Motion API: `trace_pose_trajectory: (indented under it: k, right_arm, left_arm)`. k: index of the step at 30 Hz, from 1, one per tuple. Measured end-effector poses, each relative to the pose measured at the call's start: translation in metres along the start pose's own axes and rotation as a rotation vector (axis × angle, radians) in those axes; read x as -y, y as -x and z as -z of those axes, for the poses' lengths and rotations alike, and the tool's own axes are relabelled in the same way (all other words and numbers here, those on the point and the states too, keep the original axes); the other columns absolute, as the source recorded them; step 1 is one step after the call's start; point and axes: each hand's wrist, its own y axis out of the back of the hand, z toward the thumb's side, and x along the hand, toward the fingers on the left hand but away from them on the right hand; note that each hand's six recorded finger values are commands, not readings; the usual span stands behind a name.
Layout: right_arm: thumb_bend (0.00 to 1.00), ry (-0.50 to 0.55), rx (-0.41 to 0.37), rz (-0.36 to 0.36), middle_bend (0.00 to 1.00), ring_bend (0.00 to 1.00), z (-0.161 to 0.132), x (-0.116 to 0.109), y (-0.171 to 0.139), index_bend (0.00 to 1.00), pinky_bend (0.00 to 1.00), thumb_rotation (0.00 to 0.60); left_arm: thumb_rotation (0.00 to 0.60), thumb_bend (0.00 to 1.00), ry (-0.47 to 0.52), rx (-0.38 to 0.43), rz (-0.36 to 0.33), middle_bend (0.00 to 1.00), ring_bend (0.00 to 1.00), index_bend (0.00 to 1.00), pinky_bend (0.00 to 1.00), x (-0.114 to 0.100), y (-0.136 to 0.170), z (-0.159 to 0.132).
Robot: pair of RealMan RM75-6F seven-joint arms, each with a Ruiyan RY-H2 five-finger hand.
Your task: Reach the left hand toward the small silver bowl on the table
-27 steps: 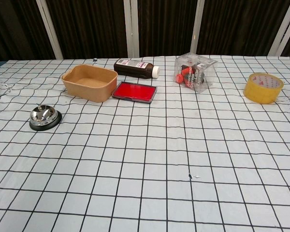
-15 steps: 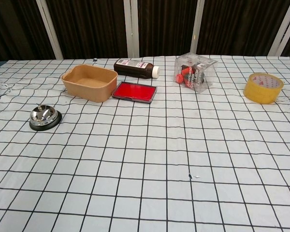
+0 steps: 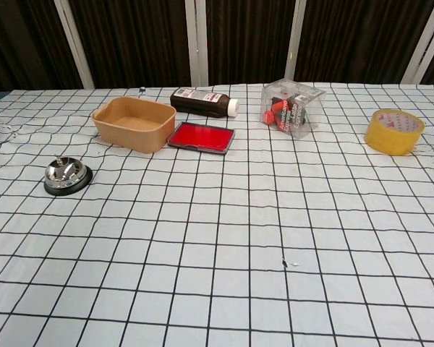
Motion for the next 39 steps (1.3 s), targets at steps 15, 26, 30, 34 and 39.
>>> trace_pose_trajectory:
  k: [15, 26, 30, 34, 39]
  right_arm:
    - [0.25, 0.007, 0.014, -0.032, 0.03, 0.09, 0.005, 0.009, 0.005, 0.03, 0.1, 0.6]
    - [0.25, 0.017, 0.014, -0.037, 0.03, 0.09, 0.006, 0.009, 0.005, 0.03, 0.1, 0.6]
    - [0.25, 0.025, 0.009, -0.038, 0.03, 0.09, 0.005, 0.009, 0.005, 0.03, 0.1, 0.6]
    - [0.25, 0.034, 0.005, -0.037, 0.03, 0.09, 0.005, 0.008, 0.005, 0.03, 0.1, 0.6]
    - [0.25, 0.039, 0.001, -0.032, 0.03, 0.09, 0.004, 0.007, 0.004, 0.03, 0.1, 0.6]
  left_arm:
    - [0.6, 1.0, -0.073, 0.132, 0.043, 0.0, 0.0, 0.0, 0.01, 0.056, -0.078, -0.052]
    - [0.6, 1.0, -0.057, 0.156, 0.05, 0.0, 0.0, 0.0, 0.01, 0.094, -0.111, -0.088]
    - [0.6, 1.0, -0.044, 0.172, 0.046, 0.0, 0.0, 0.0, 0.01, 0.104, -0.119, -0.099]
    - [0.6, 1.0, -0.04, 0.189, 0.055, 0.0, 0.0, 0.0, 0.01, 0.112, -0.125, -0.109]
    - [0.6, 1.0, -0.039, 0.201, 0.093, 0.01, 0.0, 0.0, 0.01, 0.127, -0.127, -0.116]
